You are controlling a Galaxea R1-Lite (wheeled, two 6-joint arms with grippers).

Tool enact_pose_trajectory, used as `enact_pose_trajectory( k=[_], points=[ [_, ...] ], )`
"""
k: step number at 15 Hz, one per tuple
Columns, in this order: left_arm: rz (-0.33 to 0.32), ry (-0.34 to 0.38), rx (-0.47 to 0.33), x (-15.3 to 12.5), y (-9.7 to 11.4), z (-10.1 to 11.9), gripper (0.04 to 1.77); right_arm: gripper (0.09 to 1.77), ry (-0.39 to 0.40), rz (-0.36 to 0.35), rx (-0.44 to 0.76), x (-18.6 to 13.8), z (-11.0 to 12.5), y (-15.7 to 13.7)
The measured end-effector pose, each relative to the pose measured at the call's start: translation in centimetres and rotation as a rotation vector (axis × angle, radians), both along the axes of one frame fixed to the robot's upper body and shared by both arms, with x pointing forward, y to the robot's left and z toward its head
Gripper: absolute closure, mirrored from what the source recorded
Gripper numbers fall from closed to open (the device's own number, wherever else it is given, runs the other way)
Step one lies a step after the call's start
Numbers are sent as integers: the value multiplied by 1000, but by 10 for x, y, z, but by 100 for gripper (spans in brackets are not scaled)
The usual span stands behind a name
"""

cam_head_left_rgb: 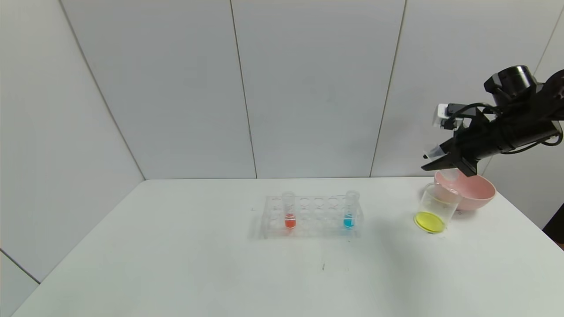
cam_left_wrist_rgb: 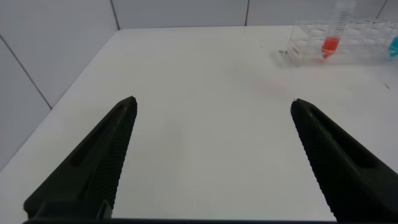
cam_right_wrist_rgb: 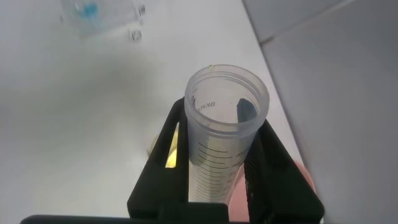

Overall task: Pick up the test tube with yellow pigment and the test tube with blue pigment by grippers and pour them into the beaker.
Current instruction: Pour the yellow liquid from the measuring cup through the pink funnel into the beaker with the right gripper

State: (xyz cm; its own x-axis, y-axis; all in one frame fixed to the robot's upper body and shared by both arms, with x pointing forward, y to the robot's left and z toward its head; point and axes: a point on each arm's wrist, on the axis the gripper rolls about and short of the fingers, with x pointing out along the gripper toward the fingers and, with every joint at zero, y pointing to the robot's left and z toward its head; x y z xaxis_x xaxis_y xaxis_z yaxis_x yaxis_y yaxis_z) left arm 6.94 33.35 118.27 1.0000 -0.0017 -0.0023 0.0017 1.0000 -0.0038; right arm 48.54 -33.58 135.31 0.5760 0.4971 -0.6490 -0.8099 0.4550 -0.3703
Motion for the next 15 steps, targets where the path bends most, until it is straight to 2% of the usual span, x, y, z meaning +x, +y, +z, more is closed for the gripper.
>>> enact_pose_trajectory(
  k=[1, 2, 4, 6, 7, 11, 13, 15],
  points=[
    [0, 0, 0, 0, 0, 0, 5, 129, -44, 50, 118, 6, 4, -3],
    [0, 0, 0, 0, 0, 0, 5, 129, -69, 68, 213, 11, 6, -7],
    [0, 0, 0, 0, 0, 0, 5, 129, -22, 8, 292, 14, 2, -16],
    [0, 0, 0, 0, 0, 0, 5, 129, 37, -94, 382, 15, 4, -25],
    [0, 0, 0, 0, 0, 0, 5, 129, 37, -135, 421, 16, 6, -30],
    [0, 0, 0, 0, 0, 0, 5, 129, -83, -282, 594, 21, 10, -61],
    [0, 0, 0, 0, 0, 0, 5, 129, -134, -332, 696, 19, 8, -70],
    [0, 0, 0, 0, 0, 0, 5, 129, -213, -365, 741, 12, 0, -77]
  ],
)
